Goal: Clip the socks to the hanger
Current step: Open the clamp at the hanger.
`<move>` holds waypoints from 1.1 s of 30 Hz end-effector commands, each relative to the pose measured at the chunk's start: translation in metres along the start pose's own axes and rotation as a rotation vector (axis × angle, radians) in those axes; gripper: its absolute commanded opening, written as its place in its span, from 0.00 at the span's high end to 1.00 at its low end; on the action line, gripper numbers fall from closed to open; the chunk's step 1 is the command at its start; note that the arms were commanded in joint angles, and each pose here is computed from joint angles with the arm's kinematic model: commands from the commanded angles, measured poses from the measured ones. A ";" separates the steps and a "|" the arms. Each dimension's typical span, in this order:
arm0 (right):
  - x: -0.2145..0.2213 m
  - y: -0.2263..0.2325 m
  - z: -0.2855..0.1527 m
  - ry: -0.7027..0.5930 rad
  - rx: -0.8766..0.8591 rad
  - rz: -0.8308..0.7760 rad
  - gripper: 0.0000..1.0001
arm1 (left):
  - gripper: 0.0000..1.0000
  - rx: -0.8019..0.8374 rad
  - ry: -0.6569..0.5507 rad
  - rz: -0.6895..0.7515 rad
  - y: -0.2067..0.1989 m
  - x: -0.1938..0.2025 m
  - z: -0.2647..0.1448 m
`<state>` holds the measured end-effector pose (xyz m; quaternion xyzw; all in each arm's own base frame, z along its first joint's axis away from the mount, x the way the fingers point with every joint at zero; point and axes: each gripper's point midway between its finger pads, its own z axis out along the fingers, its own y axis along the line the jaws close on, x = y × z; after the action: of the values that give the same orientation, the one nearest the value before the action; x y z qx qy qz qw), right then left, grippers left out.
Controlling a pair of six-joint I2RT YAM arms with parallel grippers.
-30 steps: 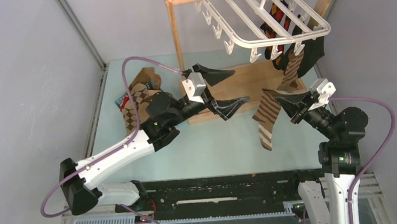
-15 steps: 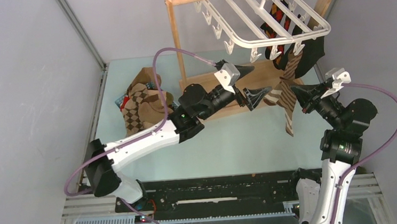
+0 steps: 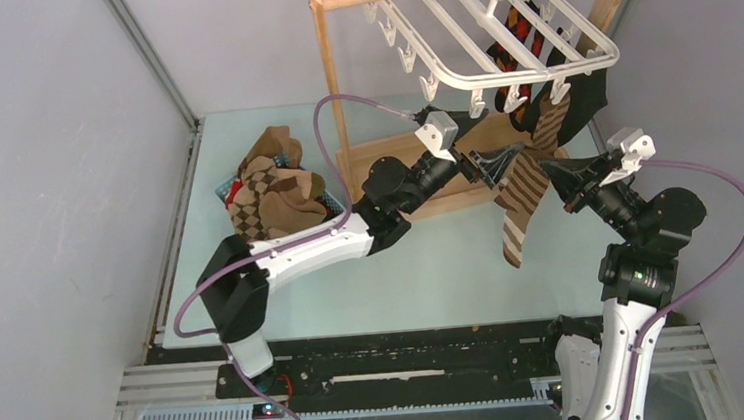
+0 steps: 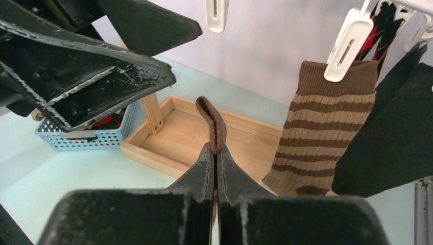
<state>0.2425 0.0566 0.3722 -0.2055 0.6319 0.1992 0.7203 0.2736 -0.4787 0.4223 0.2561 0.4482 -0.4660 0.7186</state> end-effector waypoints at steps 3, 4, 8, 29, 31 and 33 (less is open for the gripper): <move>-0.002 0.003 0.001 -0.016 -0.014 0.008 1.00 | 0.09 -0.032 -0.214 -0.054 0.009 -0.059 0.019; -0.001 0.003 0.001 -0.016 -0.014 0.011 1.00 | 0.09 -0.041 -0.226 -0.062 0.013 -0.060 0.020; 0.002 0.002 0.002 -0.013 -0.012 0.023 1.00 | 0.11 -0.035 -0.281 -0.076 0.020 -0.069 0.026; 0.005 -0.002 0.005 -0.019 -0.009 0.042 1.00 | 0.17 0.106 -0.296 -0.097 0.009 -0.064 0.051; 0.005 -0.003 0.005 -0.019 -0.009 0.045 1.00 | 0.17 0.105 -0.296 -0.096 0.010 -0.064 0.053; 0.006 -0.003 0.005 -0.018 -0.008 0.046 1.00 | 0.18 0.105 -0.299 -0.095 0.011 -0.066 0.054</move>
<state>0.2485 0.0568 0.3623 -0.1940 0.6361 0.2191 0.7140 0.2986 -0.4966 0.4705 0.2084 0.3604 -0.5467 0.7265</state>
